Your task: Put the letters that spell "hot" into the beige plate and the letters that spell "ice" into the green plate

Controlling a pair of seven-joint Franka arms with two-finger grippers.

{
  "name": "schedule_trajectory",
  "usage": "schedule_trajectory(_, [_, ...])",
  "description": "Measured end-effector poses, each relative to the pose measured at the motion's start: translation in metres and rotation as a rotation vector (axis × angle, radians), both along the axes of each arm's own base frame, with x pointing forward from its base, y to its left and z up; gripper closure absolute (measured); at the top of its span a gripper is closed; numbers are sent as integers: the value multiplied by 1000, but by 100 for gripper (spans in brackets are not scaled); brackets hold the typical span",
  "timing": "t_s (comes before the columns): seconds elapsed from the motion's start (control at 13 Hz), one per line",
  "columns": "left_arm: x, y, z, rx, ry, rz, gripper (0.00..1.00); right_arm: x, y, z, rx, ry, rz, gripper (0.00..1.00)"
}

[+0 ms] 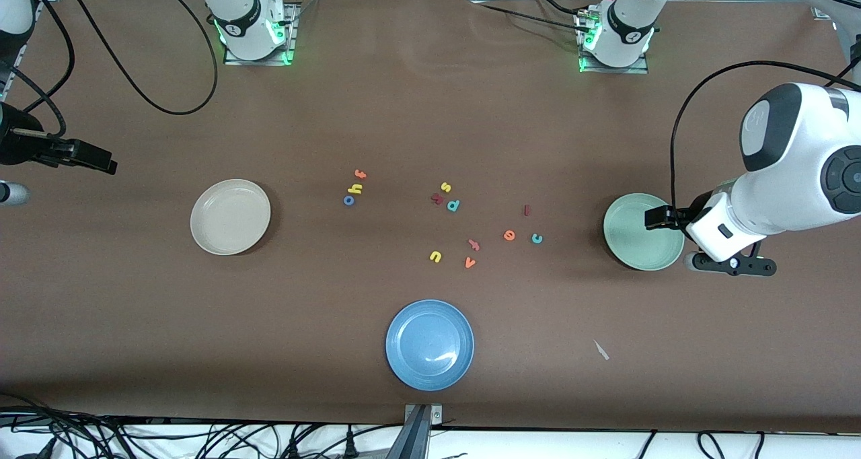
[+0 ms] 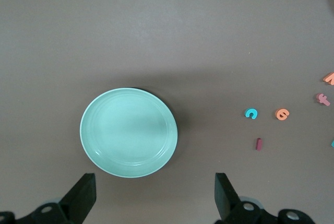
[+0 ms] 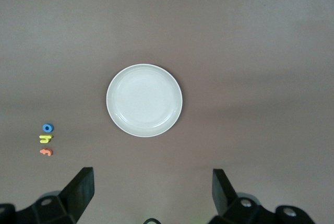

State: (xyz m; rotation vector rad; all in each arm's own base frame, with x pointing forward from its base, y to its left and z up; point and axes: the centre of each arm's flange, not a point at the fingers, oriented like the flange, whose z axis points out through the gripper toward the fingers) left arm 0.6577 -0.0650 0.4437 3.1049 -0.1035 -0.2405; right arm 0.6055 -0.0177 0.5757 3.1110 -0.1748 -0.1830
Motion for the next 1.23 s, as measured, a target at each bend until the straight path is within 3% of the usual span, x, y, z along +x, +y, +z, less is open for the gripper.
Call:
schedule_trajectory(0.54, [0,0,0,0,0,0,0,-1,2,0,0,8,0,0])
schedule_trajectory(0.84, [1,0,0,-1,-6,0,0,-9,-1,2,1,52,-6,0])
schedule_trajectory(1.23, [3,0,-3,-4,-16,1,0,-14,-1,9,2,52,-7,0])
